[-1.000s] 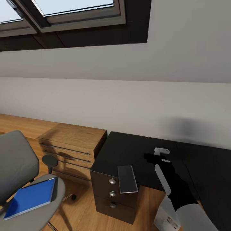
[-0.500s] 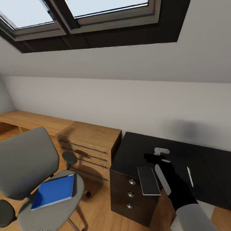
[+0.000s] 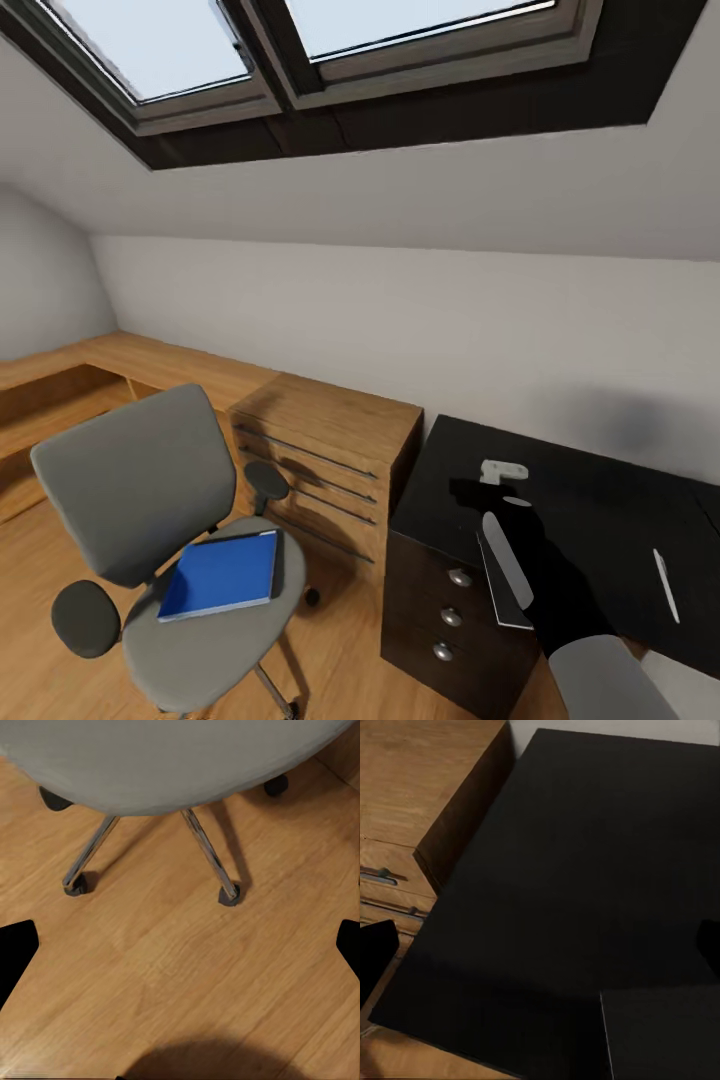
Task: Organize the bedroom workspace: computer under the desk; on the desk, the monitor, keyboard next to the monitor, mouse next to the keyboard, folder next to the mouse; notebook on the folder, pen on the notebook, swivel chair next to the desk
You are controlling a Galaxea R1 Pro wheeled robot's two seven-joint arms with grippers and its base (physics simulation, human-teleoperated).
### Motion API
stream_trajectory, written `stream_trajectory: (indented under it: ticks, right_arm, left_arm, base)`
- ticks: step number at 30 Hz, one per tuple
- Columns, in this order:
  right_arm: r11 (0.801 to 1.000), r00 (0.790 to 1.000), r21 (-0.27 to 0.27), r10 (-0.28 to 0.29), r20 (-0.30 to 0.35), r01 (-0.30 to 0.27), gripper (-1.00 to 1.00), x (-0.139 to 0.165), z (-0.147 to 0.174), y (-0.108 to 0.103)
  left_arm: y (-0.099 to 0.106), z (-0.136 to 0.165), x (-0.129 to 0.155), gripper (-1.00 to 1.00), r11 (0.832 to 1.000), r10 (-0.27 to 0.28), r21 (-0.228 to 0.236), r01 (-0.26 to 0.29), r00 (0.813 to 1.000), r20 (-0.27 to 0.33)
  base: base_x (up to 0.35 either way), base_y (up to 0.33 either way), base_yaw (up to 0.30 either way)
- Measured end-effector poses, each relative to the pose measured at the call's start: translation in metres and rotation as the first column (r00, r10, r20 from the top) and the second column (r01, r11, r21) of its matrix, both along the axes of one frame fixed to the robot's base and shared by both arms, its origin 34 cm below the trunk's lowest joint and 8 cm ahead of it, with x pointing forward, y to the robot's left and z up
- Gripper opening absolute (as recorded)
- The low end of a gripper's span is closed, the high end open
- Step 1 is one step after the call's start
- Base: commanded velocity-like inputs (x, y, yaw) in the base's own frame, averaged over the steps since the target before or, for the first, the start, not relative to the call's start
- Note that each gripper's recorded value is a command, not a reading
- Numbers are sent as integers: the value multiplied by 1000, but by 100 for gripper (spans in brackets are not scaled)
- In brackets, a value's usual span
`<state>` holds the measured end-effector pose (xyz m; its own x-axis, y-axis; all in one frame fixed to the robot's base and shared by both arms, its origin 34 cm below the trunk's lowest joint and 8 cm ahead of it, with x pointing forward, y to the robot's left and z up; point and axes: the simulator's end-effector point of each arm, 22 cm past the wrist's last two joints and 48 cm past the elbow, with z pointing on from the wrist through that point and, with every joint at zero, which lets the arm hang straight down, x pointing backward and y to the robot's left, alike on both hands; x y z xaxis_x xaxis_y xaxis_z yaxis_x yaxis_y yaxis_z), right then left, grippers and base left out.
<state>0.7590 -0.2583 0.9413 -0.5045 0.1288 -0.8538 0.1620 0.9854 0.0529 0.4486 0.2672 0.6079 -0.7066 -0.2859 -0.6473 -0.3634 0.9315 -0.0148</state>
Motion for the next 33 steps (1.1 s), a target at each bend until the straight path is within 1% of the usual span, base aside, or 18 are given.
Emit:
stream_trajectory:
  ticks: [5,12,15,16,17,19,20,21,23,24,25,26,28,30,31,33]
  right_arm:
    - [1000,1000,0,0,0,0,100,0,0,0]
    - [1000,1000,-2,5,-3,-5,100,0,-2,2]
    - [1000,1000,-6,14,-4,-14,100,0,-2,6]
    - [1000,1000,-7,16,-4,-16,100,0,-2,6]
    - [1000,1000,-9,20,-18,-20,100,-2,-8,7]
    - [1000,999,-11,22,-26,-22,100,-3,-12,8]
    - [1000,999,-14,26,-31,-26,100,-3,-15,9]
    - [999,999,-24,43,-33,-44,100,-4,-17,16]
    - [998,998,-30,52,-34,-53,100,-4,-17,20]
    - [998,998,-33,58,-34,-59,100,-4,-18,22]
    - [997,997,-37,65,-37,-66,100,-5,-20,25]
    - [997,997,-40,68,-41,-70,100,-5,-22,26]
    - [997,997,-41,69,-43,-71,100,-6,-23,26]
    - [997,997,-41,70,-45,-72,100,-6,-24,27]
    - [997,996,-40,71,-45,-73,100,-6,-24,28]
    - [997,997,-40,72,-42,-73,100,-5,-24,28]
  left_arm:
    - [0,0,0,100,1000,0,0,0,1000,0]
    - [0,-1,-1,100,1000,0,0,0,1000,-2]
    - [1,2,2,100,1000,1,4,-2,1000,17]
    - [4,6,6,100,1000,6,11,-7,999,44]
    - [14,27,26,100,999,23,39,-30,985,172]
    - [18,36,33,100,998,30,46,-41,976,218]
    - [19,43,38,100,998,33,49,-47,968,249]
    - [17,55,52,100,998,35,45,-51,953,302]
    - [15,62,60,100,998,37,38,-52,945,326]
    - [11,64,64,100,998,33,31,-46,944,328]
    - [1,60,67,100,1000,18,10,-22,957,290]
    - [-19,69,87,100,999,-6,-35,16,962,272]
    - [-31,84,106,100,997,-17,-67,37,958,286]
    - [-54,118,139,100,989,-51,-118,92,949,310]
    - [-66,142,156,100,981,-76,-146,126,949,307]
    - [-71,161,167,100,977,-81,-164,137,948,308]
  base:
    - [0,3,130]
    - [0,1,22]
    - [0,0,2]
    - [0,0,0]
    - [0,0,0]
    - [0,0,0]
    - [0,0,0]
    - [0,0,0]
    - [0,0,0]
    - [0,0,0]
    - [0,0,0]
    - [0,0,0]
    - [0,0,0]
    - [0,0,0]
    - [0,0,0]
    - [0,0,0]
